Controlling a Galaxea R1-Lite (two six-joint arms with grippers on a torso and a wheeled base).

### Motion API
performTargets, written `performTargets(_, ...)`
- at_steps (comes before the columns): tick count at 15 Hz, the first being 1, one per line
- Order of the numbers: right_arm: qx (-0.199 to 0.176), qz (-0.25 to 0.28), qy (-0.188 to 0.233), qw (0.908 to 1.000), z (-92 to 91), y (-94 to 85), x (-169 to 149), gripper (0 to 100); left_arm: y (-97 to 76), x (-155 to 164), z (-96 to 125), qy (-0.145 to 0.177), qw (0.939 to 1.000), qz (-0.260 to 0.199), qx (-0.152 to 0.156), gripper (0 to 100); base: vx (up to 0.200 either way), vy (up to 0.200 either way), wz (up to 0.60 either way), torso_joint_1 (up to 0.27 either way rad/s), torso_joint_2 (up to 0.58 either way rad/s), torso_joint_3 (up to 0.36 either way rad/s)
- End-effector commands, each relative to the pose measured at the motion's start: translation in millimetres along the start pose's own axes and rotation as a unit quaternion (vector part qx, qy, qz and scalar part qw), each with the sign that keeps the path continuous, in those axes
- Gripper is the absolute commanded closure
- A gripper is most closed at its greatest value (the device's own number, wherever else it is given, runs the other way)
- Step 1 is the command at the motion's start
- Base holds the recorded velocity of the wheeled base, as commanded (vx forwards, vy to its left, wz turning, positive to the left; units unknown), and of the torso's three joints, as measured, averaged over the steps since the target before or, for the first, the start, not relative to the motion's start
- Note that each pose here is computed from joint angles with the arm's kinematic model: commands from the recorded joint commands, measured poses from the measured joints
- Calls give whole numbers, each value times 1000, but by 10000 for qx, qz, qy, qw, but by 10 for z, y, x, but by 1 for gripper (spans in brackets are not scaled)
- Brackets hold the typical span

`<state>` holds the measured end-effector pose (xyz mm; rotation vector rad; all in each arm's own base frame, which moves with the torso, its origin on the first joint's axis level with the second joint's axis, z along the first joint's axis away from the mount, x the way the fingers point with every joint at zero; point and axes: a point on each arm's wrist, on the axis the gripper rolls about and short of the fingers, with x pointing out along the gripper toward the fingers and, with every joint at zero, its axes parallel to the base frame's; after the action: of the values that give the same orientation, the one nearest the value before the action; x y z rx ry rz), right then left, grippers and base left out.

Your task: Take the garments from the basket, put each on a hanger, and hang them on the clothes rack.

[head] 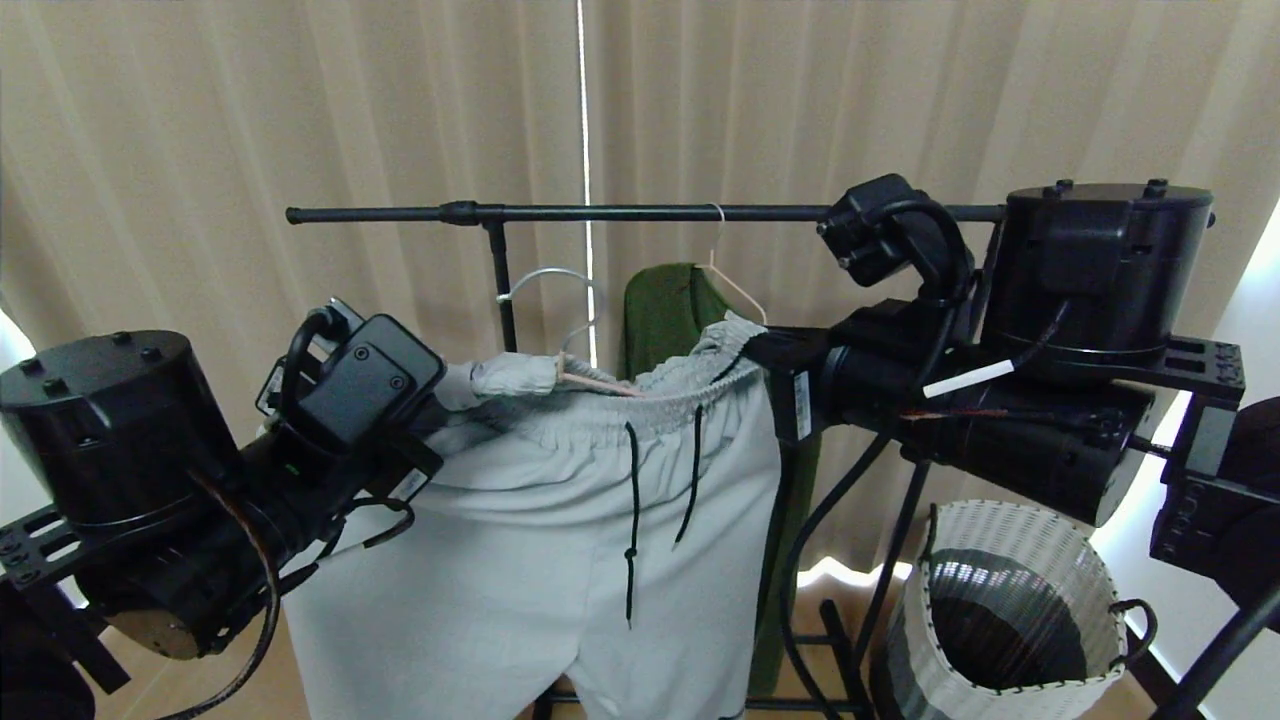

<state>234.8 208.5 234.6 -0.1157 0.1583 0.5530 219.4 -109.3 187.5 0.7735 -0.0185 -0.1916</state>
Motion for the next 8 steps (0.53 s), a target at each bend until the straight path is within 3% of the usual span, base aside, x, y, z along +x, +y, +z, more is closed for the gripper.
performTargets(1,-36,95,73,9999,-41,61,3,100,7,27,13,25,10000,78,-22,100,0,0,0,0,0,0)
performTargets(5,-71,78,255,9996,-154,52,-31,100,73,33,53,44,9994,311,-112,100,0,0,0,0,0,0)
performTargets(6,-84,35,324,9994,-201,33,-96,100,172,73,67,126,9977,606,-281,100,0,0,0,0,0,0)
performTargets(8,-102,45,414,9991,-263,21,-165,100,228,104,93,130,9957,767,-508,100,0,0,0,0,0,0)
